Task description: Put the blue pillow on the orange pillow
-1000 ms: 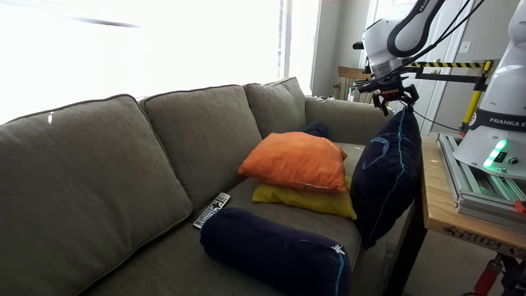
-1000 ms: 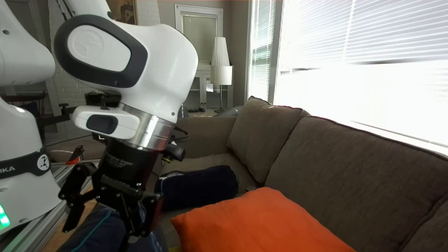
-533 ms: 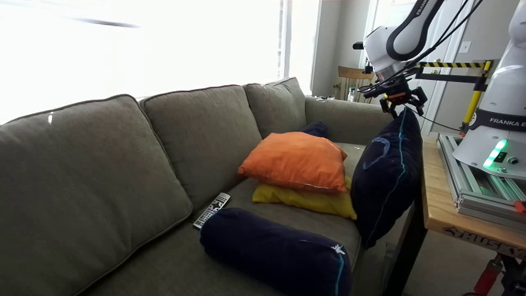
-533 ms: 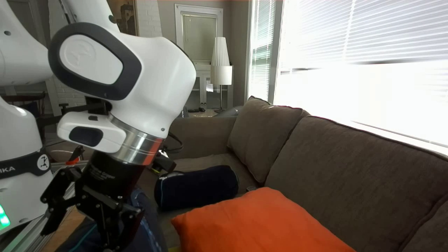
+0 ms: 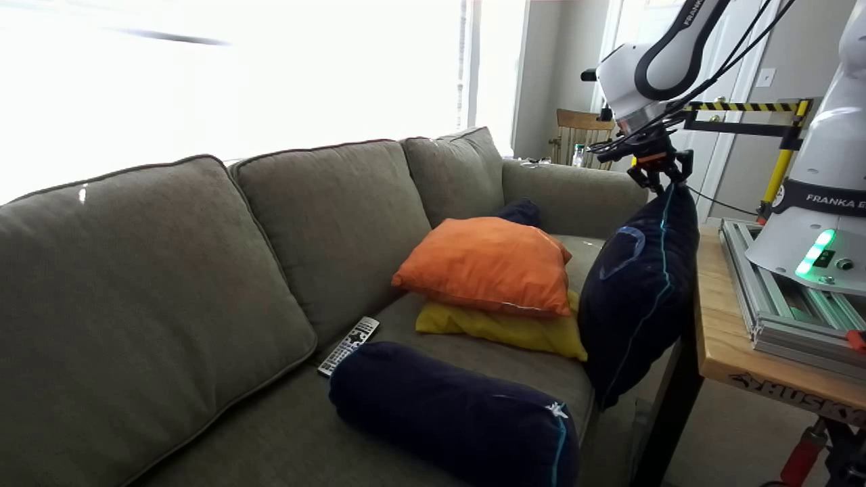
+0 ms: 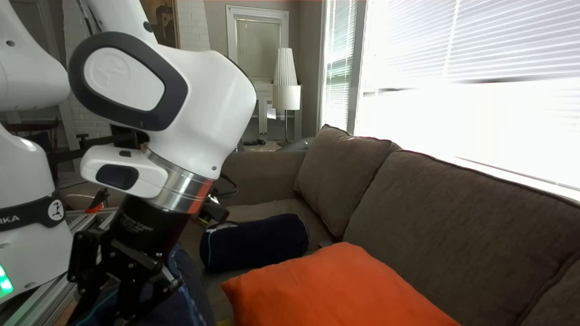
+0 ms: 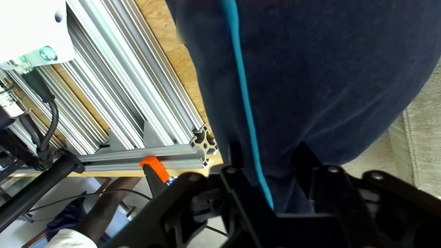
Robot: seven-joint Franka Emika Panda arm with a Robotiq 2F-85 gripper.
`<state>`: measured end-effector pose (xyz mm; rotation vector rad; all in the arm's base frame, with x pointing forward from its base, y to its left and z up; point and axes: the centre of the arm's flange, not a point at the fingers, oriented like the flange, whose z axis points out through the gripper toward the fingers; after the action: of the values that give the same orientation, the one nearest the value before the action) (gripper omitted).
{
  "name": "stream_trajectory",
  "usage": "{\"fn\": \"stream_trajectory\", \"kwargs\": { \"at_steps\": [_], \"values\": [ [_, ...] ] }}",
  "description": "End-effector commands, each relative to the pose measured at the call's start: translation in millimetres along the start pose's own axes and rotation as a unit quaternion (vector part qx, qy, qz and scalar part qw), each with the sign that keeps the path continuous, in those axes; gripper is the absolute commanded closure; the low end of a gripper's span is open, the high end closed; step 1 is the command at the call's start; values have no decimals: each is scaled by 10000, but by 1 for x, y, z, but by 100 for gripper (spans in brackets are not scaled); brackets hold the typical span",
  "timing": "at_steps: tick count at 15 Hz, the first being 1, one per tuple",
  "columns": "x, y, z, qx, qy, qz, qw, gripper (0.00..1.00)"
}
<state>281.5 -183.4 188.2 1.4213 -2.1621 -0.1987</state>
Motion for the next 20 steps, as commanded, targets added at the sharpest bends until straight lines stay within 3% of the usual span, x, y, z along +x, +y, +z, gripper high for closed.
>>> {"fn": "stream_trajectory", "kwargs": {
  "at_steps": [1,3,8,13,20],
  "values": [
    [-5,52,19,35,6,19,10000,90],
    [-4,50,19,34,3,38,10000,100],
    [2,38,1,238,-95,198,9995,98],
    [7,23,-54,729,-324,242,9965,98],
    [-12,27,-132,1308,-354,-84,9907,98]
  ]
}}
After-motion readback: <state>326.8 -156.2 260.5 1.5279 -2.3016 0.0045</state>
